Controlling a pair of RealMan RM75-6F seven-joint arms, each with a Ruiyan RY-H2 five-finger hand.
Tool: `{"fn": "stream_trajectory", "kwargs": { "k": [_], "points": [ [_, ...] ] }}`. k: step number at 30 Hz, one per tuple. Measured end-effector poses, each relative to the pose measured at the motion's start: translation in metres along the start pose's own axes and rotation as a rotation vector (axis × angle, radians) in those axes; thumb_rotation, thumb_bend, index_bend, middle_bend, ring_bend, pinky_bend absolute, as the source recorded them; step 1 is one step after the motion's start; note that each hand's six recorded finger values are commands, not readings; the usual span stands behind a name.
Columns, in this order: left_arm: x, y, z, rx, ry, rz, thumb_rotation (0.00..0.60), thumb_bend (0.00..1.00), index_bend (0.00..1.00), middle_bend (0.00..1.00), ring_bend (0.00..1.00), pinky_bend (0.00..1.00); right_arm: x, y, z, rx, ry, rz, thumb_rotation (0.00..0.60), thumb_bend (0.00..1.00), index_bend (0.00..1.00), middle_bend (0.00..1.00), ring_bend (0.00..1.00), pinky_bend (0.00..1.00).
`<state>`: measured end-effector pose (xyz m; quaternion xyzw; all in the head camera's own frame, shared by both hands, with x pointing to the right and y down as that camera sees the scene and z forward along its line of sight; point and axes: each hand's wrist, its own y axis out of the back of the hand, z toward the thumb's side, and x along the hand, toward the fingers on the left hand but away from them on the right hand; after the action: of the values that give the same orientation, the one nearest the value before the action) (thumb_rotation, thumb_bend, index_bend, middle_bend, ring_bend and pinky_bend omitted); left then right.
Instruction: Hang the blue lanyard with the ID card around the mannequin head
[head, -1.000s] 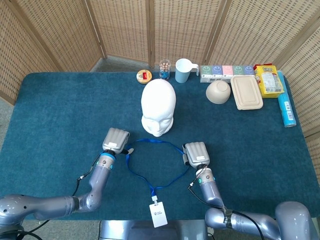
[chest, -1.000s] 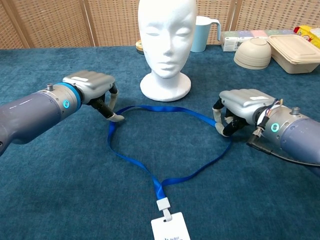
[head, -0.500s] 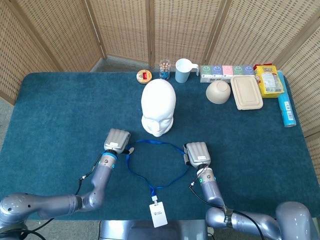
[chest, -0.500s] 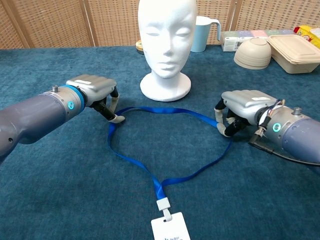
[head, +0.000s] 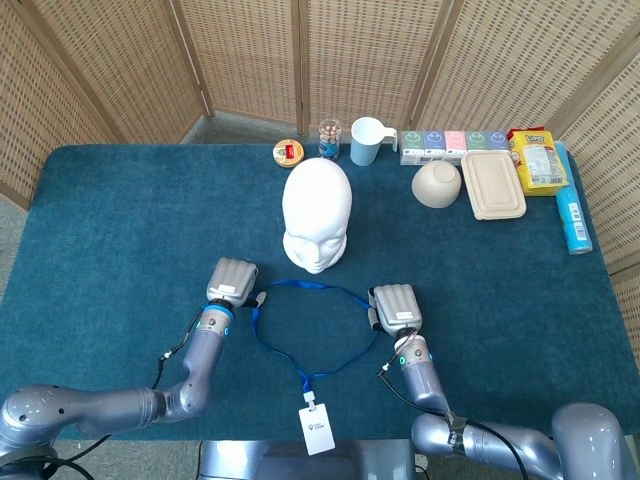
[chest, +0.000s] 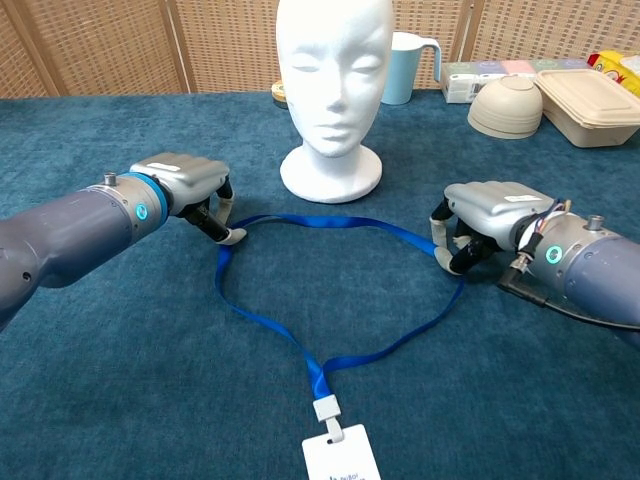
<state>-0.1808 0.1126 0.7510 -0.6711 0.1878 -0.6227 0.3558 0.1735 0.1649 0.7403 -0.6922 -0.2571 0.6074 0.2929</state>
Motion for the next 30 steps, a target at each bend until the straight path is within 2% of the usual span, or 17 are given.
{"fn": "stream_trajectory", "kwargs": {
  "k": [17,30],
  "points": [
    [0.0006,-0.0024,-0.001,-0.032,0.01,-0.035,0.389,0.48,0.68,1.0,1.0,1.0,0.0007,0.0013,-0.0018,-0.004,-0.008,0.0,0.522,0.57,0.63,0.89,0.96,0.9],
    [-0.0035,0.004,-0.0078,-0.042,0.002,-0.003,0.39,0.49,0.7,1.0,1.0,1.0,0.0029,0.0048,0.0002,-0.035,0.003,-0.012,0.523,0.57,0.64,0.9,0.97,0.91]
  ]
}}
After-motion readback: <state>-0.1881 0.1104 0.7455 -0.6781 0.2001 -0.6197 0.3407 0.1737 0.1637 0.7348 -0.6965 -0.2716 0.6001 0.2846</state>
